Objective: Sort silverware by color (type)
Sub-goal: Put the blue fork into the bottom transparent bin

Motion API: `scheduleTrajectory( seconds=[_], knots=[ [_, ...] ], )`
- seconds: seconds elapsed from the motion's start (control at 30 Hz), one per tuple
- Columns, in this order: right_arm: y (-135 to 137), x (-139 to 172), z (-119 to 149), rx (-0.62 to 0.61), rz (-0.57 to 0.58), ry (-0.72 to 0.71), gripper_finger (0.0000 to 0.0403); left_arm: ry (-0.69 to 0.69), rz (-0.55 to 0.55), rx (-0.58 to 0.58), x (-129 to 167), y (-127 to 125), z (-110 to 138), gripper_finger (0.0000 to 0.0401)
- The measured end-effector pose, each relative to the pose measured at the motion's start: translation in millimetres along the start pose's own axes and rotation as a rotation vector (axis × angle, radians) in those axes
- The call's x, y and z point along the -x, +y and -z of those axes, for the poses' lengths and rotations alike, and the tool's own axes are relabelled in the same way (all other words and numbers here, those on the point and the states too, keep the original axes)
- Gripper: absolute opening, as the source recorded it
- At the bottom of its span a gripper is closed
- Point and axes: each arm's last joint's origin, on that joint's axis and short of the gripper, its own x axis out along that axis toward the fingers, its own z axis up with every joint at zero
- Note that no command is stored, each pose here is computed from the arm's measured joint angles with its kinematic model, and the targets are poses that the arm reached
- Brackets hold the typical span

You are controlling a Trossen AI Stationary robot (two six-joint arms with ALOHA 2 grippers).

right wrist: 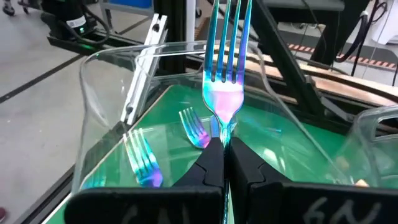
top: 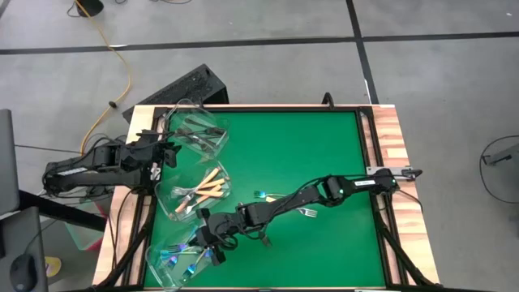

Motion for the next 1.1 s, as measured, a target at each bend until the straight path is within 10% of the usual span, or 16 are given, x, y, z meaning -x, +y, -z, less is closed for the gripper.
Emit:
scheduleTrajectory(
  seconds=[1.1],
  knots=[
    [-8.5, -10.0, 24.9, -0.014, -0.015, 0.057, 0.0066, 0.001, 0.000, -0.001, 0.0, -0.1, 0.0, 0.0172]
  ],
)
